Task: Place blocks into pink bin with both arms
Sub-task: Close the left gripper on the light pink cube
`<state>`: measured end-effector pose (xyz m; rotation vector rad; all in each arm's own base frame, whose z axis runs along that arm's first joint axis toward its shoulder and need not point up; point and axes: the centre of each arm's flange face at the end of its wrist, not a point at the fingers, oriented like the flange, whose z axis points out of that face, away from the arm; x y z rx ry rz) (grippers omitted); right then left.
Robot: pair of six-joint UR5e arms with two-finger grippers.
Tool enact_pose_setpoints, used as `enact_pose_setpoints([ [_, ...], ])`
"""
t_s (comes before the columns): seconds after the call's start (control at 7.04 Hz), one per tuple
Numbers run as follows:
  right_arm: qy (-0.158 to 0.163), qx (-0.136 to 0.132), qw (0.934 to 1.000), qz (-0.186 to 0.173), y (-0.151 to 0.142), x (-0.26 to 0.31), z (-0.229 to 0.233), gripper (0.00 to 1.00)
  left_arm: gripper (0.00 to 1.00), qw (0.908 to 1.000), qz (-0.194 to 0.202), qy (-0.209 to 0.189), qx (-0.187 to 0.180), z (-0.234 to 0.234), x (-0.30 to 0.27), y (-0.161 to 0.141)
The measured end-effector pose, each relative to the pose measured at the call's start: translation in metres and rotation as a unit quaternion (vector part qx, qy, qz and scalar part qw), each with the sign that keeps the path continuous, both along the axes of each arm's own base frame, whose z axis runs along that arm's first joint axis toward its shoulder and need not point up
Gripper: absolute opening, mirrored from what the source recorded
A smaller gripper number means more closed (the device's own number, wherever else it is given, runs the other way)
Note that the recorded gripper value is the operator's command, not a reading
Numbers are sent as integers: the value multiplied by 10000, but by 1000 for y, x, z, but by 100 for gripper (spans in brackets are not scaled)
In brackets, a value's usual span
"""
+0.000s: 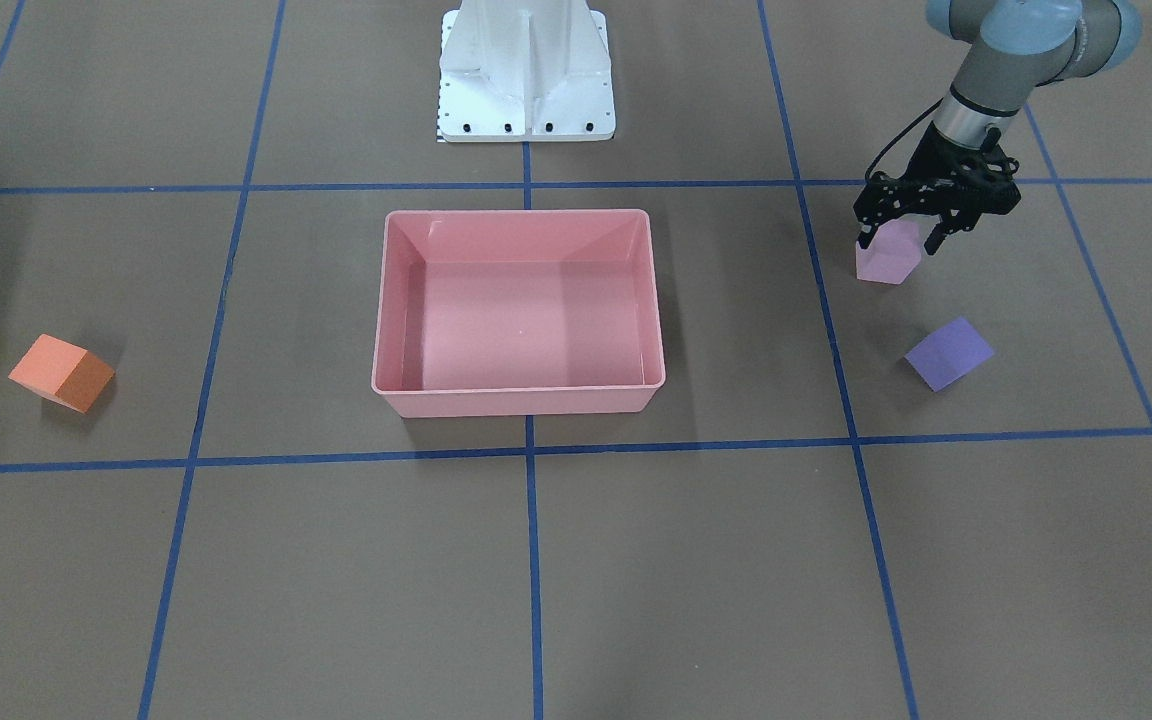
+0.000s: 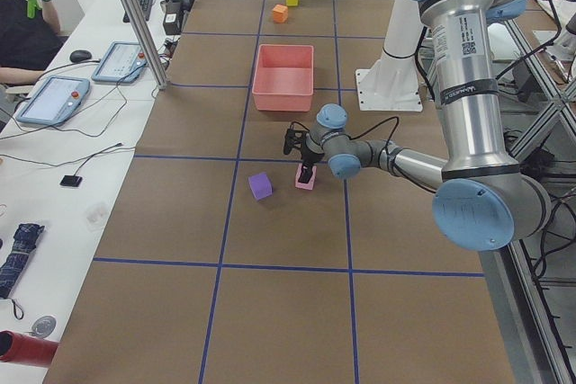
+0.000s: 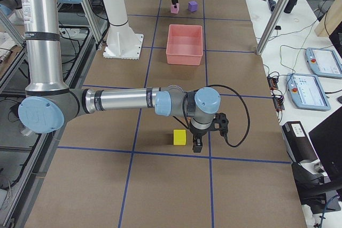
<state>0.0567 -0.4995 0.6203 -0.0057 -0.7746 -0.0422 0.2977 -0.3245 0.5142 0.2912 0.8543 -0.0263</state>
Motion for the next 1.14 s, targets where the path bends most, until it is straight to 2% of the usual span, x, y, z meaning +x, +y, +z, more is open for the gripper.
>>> enact_pose_setpoints([
  [0.14,2,-4,10000,2,0,0,0,100,59,10000,30,-58,-7,6,6,2],
  [0.28,5,-8,10000,8,0,0,0,100,7,9999,50,-86,-20,9,9,3],
  [0.43,5,-2,10000,11,0,0,0,100,0,9999,57,-97,-30,10,10,4],
  [0.71,2,119,9999,5,-3,0,-11,100,0,9999,123,85,-69,-9,-2,8],
  [0.85,23,248,9997,9,-8,1,-24,100,0,9991,203,311,-198,-30,-22,8],
  [1.14,139,641,9978,-42,-22,-6,-64,100,0,9967,147,680,-426,-79,-58,-9],
])
